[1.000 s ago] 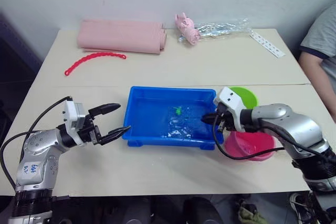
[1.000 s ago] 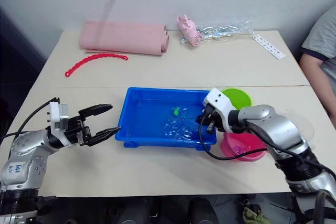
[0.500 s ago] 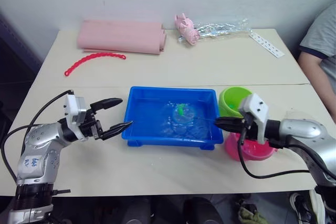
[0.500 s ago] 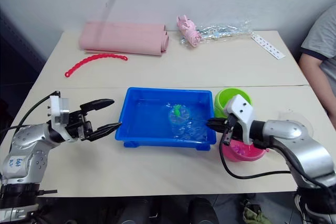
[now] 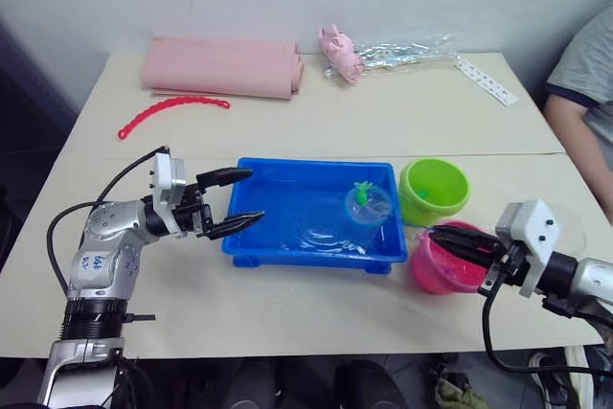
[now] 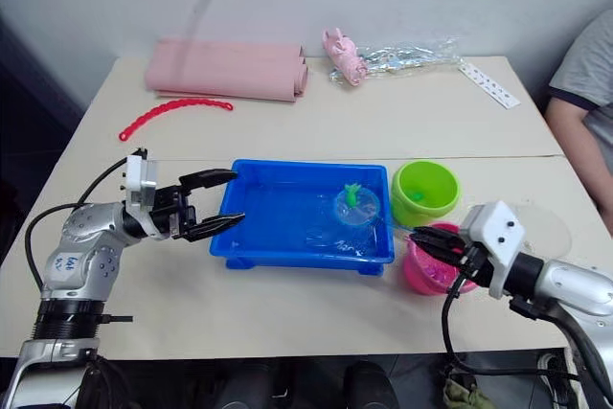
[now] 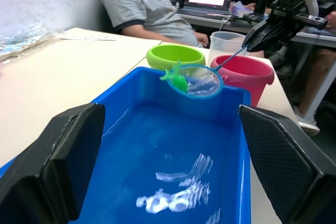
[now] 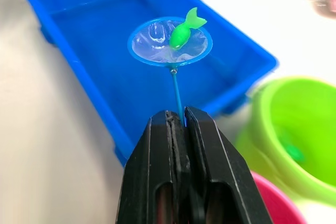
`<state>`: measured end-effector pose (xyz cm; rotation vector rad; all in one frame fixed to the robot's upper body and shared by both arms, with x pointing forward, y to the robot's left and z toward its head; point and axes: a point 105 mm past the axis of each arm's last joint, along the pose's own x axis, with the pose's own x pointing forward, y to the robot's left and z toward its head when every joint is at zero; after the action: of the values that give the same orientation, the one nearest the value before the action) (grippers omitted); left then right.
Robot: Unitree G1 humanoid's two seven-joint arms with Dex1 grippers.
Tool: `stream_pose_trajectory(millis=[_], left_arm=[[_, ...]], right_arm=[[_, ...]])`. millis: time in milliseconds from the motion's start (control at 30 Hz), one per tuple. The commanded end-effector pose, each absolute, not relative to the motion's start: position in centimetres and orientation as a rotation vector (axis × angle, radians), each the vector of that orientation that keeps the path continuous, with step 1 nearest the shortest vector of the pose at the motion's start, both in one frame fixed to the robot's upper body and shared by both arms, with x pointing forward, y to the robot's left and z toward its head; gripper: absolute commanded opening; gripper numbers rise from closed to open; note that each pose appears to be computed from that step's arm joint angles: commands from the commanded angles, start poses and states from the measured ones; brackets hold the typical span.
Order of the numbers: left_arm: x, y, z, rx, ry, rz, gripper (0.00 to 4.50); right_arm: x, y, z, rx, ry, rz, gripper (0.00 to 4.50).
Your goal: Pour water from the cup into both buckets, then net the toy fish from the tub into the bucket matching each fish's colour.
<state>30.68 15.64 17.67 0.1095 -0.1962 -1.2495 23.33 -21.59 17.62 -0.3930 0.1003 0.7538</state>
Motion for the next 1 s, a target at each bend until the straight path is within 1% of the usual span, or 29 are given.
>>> stream_pose_trajectory(millis=[33,200,333,533,733,800,867,933,1000], left_arm=[[30.9,15.2,18.4,0.127,-0.235,-1.274,4.44],[31.7,14.5,18.7,0.115,-0.250,-1.290,4.44],[31.9,13.3,18.8,0.098,-0.249,-1.326,4.44],[31.8,12.5,19.1,0.097,-0.260,-1.340,4.44],[31.6,12.2,19.4,0.100,-0.263,-1.350,4.44],[31.5,12.1,19.5,0.100,-0.263,-1.351,4.44],[31.4,12.0,19.5,0.095,-0.260,-1.354,4.44],[31.4,12.0,19.4,0.090,-0.257,-1.355,4.44],[31.4,11.9,19.4,0.087,-0.251,-1.358,4.44]], right_arm=[[22.5,-23.1,20.4,-0.451,0.009,0.687,0.00],[22.3,-25.6,21.5,-0.512,-0.010,0.570,0.00],[22.9,-27.5,22.1,-0.693,-0.039,0.462,0.00],[23.5,-28.9,21.3,-0.949,-0.042,0.422,0.00],[24.2,-29.7,20.9,-1.253,-0.090,0.363,0.00],[24.3,-29.7,20.7,-1.296,-0.104,0.366,0.00],[24.8,-30.2,20.4,-1.361,-0.090,0.301,0.00],[24.9,-30.1,19.9,-1.465,-0.079,0.299,0.00],[24.8,-29.6,20.1,-1.549,-0.116,0.312,0.00]])
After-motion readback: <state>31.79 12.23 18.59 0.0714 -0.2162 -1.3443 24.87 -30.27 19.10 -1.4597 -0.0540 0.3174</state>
